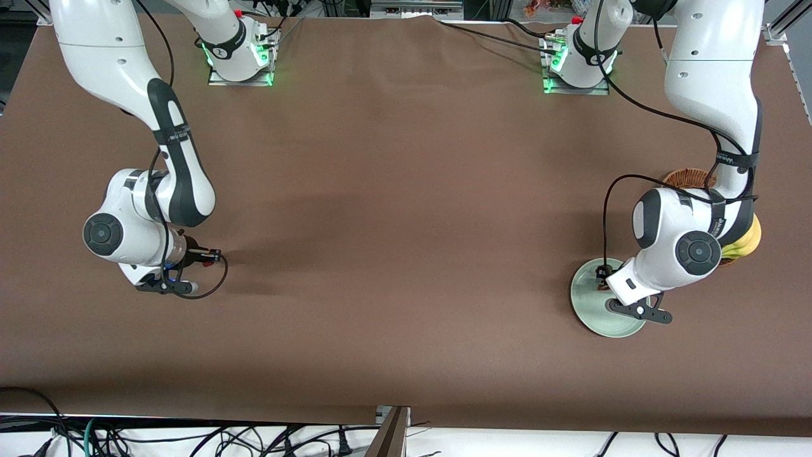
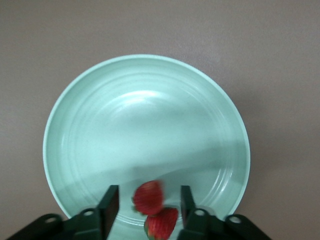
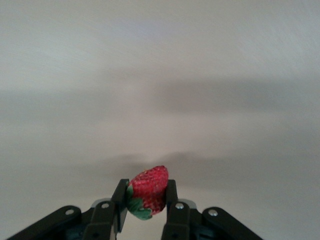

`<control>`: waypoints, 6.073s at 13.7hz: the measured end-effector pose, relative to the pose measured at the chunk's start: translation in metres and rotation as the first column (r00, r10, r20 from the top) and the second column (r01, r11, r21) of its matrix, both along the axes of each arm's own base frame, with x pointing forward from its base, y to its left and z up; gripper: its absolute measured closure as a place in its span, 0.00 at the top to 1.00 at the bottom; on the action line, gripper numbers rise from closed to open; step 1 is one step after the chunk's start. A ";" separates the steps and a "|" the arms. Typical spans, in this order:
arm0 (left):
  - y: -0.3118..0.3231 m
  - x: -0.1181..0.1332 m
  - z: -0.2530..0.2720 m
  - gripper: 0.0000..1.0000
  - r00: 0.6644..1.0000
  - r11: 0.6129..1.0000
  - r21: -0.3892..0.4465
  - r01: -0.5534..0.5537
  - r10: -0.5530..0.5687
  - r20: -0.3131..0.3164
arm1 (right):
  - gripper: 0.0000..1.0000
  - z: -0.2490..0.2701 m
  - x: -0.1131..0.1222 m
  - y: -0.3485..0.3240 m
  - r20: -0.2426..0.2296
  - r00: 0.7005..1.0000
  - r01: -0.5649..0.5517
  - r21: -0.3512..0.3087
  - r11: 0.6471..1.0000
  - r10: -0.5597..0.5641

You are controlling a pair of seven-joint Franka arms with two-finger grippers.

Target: Collect all strawberries into plate

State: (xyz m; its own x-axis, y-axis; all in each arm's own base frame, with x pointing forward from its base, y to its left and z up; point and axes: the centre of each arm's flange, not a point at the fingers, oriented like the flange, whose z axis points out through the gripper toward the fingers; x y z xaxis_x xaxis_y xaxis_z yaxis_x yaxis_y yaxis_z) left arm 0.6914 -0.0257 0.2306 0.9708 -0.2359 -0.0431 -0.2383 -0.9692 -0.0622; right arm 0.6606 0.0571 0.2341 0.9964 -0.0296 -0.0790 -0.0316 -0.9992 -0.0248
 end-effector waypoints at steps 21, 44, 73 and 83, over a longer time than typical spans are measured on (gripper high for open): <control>-0.212 -0.055 0.063 1.00 0.979 0.982 -0.041 -0.186 0.182 -0.090 | 0.62 -0.015 -0.142 0.474 0.158 0.908 0.343 0.255 0.904 -0.389; -0.432 -0.161 -0.061 0.31 0.924 0.897 -0.222 -0.383 0.372 -0.090 | 1.00 0.343 -0.061 0.006 0.003 0.994 -0.107 -0.021 0.994 0.108; -0.014 -0.003 0.021 0.52 0.999 0.999 0.018 0.026 -0.027 0.030 | 1.00 0.362 -0.086 -0.026 0.003 0.998 -0.068 -0.025 0.997 0.068; -0.005 -0.031 0.067 1.00 0.982 1.000 -0.009 0.020 -0.018 0.189 | 1.00 0.362 -0.086 -0.027 0.003 0.998 -0.067 -0.028 0.997 0.067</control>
State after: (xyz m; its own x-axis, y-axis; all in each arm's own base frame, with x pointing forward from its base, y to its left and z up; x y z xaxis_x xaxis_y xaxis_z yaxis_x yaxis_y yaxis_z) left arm 0.6607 -0.0305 0.2976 0.9567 -0.2534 0.1436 -0.2411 -0.9656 -0.0977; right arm 0.5744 0.0305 0.5964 0.9966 0.0348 -0.0752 0.0351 -0.9994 0.0026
